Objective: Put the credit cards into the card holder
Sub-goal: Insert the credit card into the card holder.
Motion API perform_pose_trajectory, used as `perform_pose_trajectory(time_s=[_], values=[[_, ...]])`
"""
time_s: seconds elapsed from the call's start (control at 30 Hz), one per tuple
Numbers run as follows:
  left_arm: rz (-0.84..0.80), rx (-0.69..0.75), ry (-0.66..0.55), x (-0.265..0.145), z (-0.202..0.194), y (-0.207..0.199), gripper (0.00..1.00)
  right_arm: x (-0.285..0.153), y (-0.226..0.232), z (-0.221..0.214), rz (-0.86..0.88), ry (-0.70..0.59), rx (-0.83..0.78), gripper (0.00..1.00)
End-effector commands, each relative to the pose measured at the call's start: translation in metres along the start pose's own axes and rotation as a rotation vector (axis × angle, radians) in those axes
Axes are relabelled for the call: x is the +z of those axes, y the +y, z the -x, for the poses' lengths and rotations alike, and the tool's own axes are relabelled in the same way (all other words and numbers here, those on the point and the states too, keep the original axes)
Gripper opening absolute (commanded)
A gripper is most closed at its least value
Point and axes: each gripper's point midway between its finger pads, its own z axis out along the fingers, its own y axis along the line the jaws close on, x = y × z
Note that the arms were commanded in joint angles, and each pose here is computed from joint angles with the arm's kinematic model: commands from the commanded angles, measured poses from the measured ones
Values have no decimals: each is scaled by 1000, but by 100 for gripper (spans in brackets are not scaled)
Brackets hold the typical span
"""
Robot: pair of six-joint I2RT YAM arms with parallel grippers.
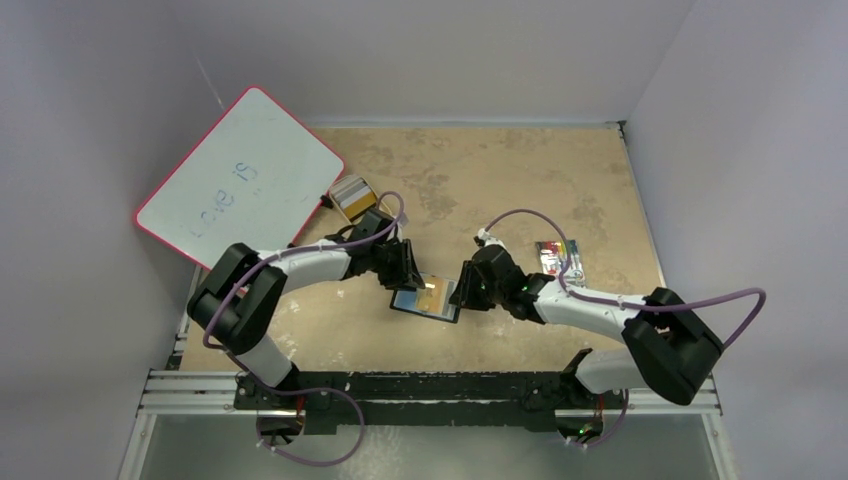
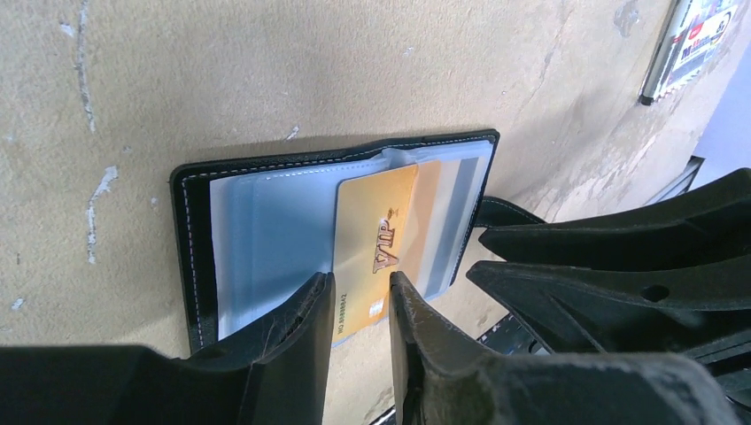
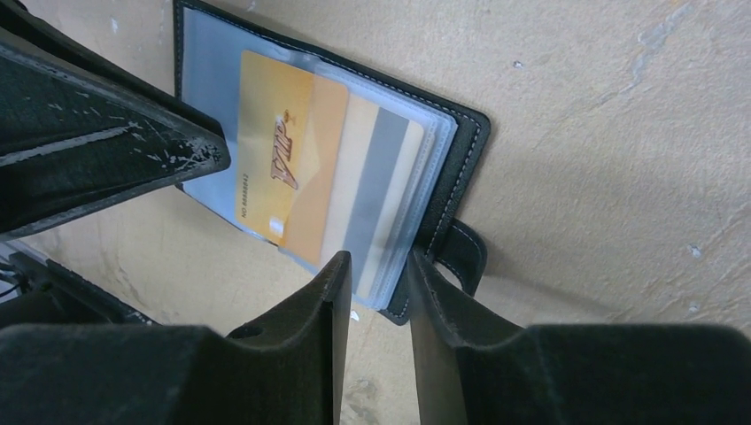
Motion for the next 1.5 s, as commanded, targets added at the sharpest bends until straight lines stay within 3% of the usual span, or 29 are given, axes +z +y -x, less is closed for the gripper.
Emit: perform_pose_trajectory(time_s=[0.0,0.13,0.47,1.23,1.33,1.47], values=[[-36,28,-49,-2,10,-17,29,1,-6,-5,-27,11,16,35],[-5,37,-53,-1,9,-11,31,2,-6,-5,-26,5,19,40],[-49,37,-49,6,4,-17,33,10,-7,-9,-19,19,11,40],[-152,109,-62,17,-6,-63,25,15,1,-4,10,19,-47,38],[-127,115,-110,7,2,-64,27,9,3,0,20,1,-50,38],[28,138,-187,-5,18,-45,29,4,8,5,38,-24,-46,35]])
